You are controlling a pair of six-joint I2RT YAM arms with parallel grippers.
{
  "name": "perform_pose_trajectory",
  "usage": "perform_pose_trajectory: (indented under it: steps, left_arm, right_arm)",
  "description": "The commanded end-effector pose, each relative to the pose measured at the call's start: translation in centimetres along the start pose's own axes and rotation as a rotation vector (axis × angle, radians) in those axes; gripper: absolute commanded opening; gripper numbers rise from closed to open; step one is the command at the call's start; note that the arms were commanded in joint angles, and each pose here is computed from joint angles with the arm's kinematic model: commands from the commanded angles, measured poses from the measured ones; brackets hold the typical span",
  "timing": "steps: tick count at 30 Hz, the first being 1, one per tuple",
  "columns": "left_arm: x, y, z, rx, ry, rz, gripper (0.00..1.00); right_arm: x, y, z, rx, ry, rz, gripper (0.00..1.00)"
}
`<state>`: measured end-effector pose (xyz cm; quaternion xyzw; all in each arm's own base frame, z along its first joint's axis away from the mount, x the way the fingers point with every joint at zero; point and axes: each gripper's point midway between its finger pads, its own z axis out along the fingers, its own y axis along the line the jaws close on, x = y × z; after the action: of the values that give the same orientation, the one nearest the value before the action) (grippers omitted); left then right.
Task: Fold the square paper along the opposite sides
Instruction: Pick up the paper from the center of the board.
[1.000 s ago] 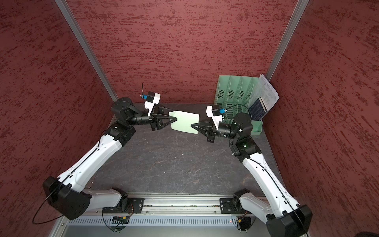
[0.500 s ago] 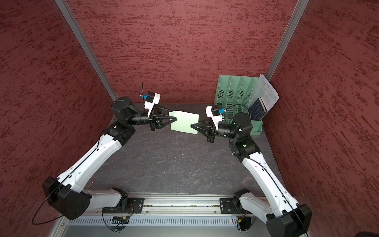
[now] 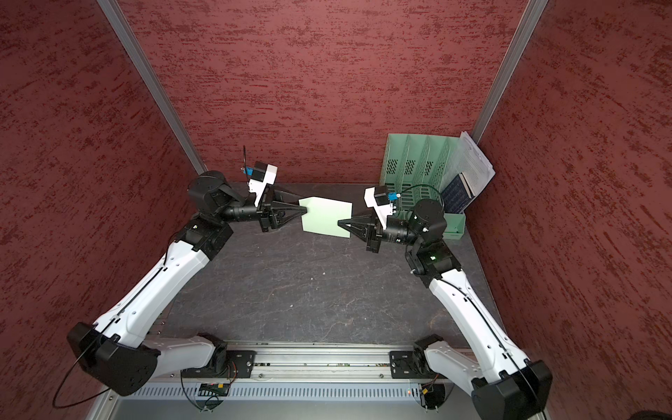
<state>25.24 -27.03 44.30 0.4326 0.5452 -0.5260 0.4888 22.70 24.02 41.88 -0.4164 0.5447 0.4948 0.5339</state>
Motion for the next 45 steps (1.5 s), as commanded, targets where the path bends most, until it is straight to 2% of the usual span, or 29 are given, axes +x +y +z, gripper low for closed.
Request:
perform_pose_trajectory:
  steps: [1, 30, 42, 44, 45]
  left_arm:
    - [-1.00, -0.66, -0.05, 0.033, -0.016, 0.023, 0.41]
    - [-0.60, -0.41, 0.69, 0.054, -0.010, 0.009, 0.41]
    - [-0.63, -0.60, 0.77, 0.062, -0.014, 0.012, 0.20]
    - [-0.75, -0.78, 0.80, 0.065, -0.018, 0.018, 0.11]
    - [-0.87, -0.83, 0.75, 0.065, -0.020, 0.019, 0.02]
  right_arm:
    - [-0.63, 0.38, -0.04, -0.016, -0.007, -0.020, 0.00]
    - [-0.79, 0.60, -0.07, -0.024, -0.010, -0.026, 0.00]
    - [-0.82, 0.54, -0.09, -0.022, -0.011, -0.026, 0.00]
    - [-0.73, 0.52, -0.05, -0.023, -0.010, -0.026, 0.00]
    - [-0.74, 0.51, -0.05, -0.022, -0.010, -0.024, 0.00]
